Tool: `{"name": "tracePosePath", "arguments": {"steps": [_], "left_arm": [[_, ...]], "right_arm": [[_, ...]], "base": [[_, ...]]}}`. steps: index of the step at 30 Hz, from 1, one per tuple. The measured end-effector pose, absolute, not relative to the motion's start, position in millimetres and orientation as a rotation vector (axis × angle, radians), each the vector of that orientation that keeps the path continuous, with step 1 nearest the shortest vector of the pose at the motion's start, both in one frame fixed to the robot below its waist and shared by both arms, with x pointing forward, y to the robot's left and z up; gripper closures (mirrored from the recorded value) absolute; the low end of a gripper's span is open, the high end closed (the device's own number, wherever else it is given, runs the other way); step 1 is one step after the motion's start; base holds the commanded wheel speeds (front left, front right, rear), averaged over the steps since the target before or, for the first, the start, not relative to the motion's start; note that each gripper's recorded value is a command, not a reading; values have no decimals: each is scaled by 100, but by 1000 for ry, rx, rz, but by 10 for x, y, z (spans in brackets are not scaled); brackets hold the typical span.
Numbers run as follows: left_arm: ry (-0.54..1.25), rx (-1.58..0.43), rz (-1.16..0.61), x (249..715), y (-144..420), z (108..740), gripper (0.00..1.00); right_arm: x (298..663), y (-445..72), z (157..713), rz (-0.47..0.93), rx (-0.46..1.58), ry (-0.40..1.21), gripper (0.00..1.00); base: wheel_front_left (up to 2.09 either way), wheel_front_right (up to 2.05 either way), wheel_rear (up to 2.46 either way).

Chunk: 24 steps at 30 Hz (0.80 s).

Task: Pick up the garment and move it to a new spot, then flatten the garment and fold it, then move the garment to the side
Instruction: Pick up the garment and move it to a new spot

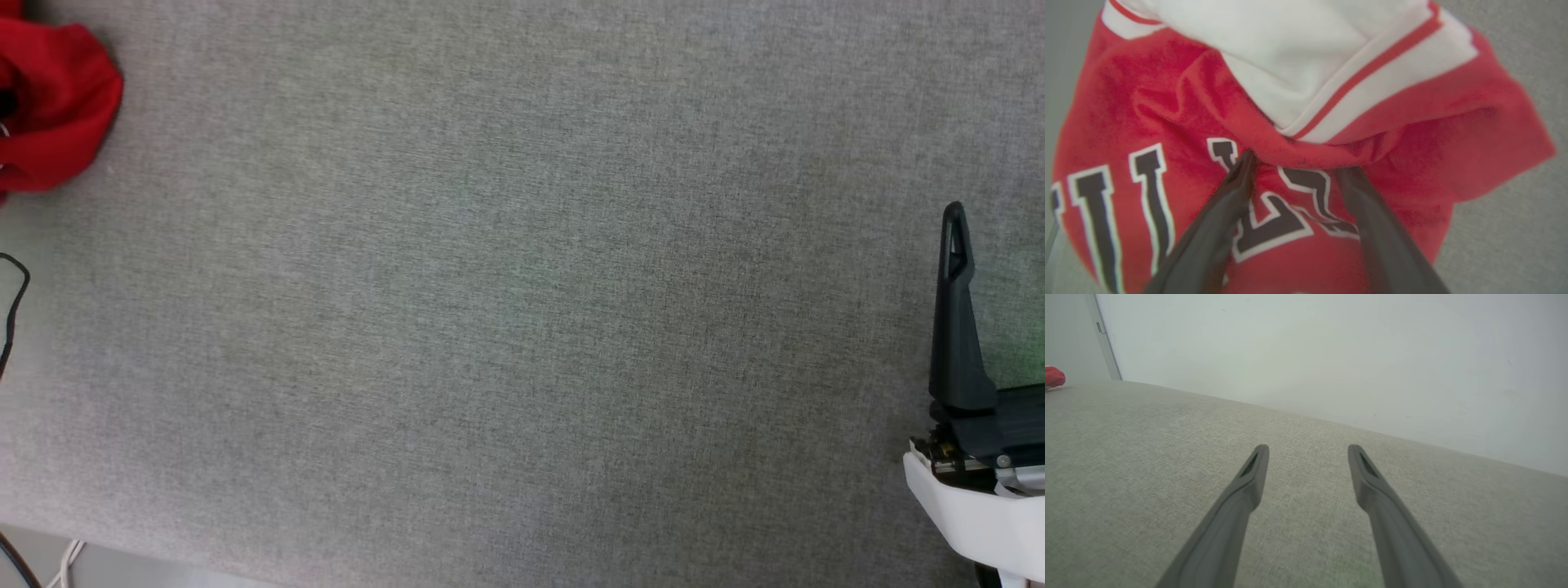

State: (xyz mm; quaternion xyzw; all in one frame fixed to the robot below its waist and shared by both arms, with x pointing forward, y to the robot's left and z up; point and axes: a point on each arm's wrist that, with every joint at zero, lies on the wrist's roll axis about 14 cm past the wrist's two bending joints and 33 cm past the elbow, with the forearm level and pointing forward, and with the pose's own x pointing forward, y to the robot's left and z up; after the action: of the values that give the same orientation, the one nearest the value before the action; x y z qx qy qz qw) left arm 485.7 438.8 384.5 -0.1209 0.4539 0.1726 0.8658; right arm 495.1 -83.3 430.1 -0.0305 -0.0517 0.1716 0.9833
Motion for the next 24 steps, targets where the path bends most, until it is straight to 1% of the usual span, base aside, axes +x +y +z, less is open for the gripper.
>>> {"name": "tracePosePath", "arguments": {"steps": [1,3,7,8,9,17,24], "left_arm": [[951,-253,361,4857,4388,3845,0],[1024,-276,345,4805,4311,3703,0],[1084,-274,344,4777,4303,3598,0],[1088,-268,342,4782,4301,3592,87],[1087,-266,343,4781,4306,3589,100],[988,-241,347,4839,4363,3809,100],[828,-110,283,5010,4374,4479,100]], "right_arm": [[4951,-833,4301,345,-61,-104,0],[4956,-851,4272,341,-65,-100,0],[4958,-879,4236,335,-70,-92,0],[4959,-887,4241,334,-72,-93,0],[4957,-892,4246,332,-73,-93,0],[4943,-856,4403,338,-65,-122,0],[4863,-770,4663,357,-36,-160,0]], "base": [[0,0,0],[0,0,0],[0,0,0],[0,0,0],[0,0,0],[0,0,0],[0,0,0]]}}
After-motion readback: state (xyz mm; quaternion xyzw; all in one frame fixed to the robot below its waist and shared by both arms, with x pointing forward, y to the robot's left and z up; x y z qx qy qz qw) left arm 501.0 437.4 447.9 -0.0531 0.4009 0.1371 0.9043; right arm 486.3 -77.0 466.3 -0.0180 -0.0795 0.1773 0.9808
